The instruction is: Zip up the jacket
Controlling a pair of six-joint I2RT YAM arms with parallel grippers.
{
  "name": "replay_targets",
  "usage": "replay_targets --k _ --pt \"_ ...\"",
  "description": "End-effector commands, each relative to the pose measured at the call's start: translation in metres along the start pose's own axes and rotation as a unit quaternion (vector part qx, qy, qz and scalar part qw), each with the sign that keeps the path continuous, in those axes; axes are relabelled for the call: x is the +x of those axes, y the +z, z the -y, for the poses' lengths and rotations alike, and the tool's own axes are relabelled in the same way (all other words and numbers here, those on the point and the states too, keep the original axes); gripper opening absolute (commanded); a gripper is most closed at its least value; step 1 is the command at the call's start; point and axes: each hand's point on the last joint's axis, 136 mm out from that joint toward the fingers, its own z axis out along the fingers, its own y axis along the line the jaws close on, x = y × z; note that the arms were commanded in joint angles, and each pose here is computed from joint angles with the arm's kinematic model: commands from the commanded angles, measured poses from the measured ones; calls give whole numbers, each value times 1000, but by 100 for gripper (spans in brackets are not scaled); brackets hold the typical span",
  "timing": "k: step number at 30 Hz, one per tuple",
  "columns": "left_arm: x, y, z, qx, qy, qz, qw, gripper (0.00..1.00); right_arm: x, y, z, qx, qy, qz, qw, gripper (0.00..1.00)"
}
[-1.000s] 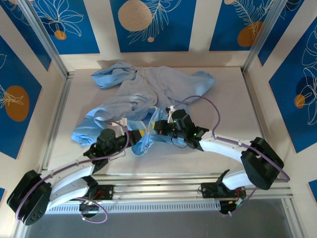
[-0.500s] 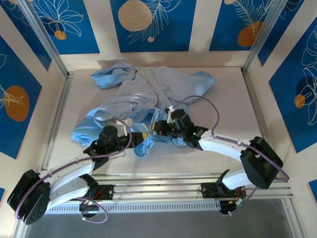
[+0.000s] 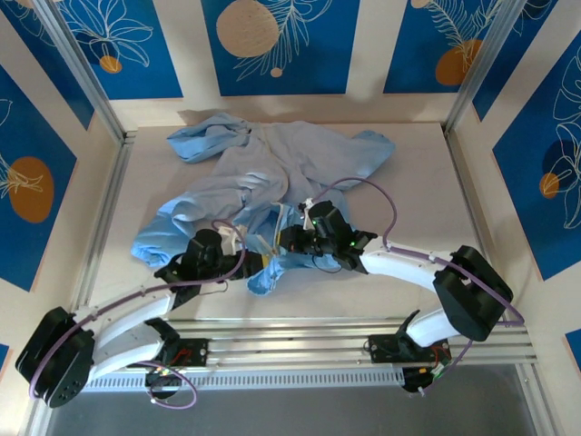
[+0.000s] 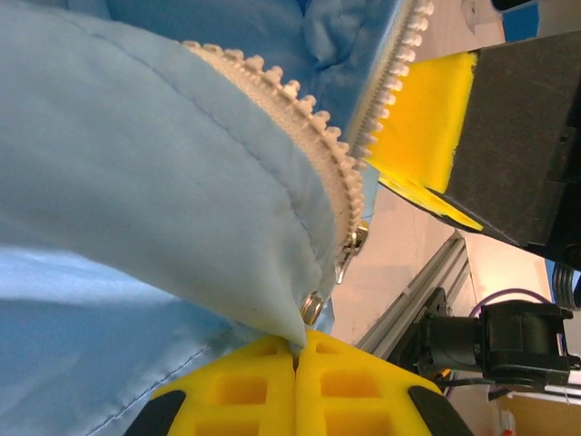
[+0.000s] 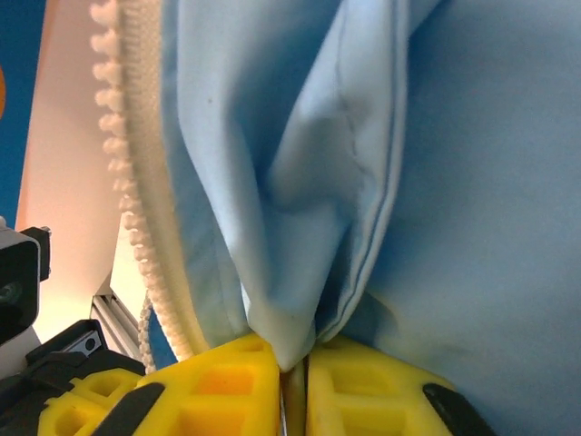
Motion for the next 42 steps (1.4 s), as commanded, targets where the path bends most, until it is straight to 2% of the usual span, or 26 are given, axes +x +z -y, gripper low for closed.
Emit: replay_targets --k 1,13,20,32,35,38,42 --pt "10 6 0 14 -20 -39 999 0 -4 -6 -9 -4 -16 5 1000 22" --pt "14 12 -8 5 -61 -72 996 0 14 -12 4 45 -43 -54 997 38" --pt "17 7 -3 10 -66 -85 994 0 16 -26 8 85 -100 -62 989 40" --pt "14 -10 16 8 -56 -102 993 0 4 -44 -23 59 -194 -51 978 40" --pt "14 -12 18 7 -58 -107 993 0 2 -50 -37 54 -266 -54 961 40" --pt "14 -12 18 5 -61 -110 992 0 5 -57 -47 51 -349 -55 934 40" --pt "12 -13 19 7 -61 -109 992 0 21 -63 -49 52 -462 -55 884 41"
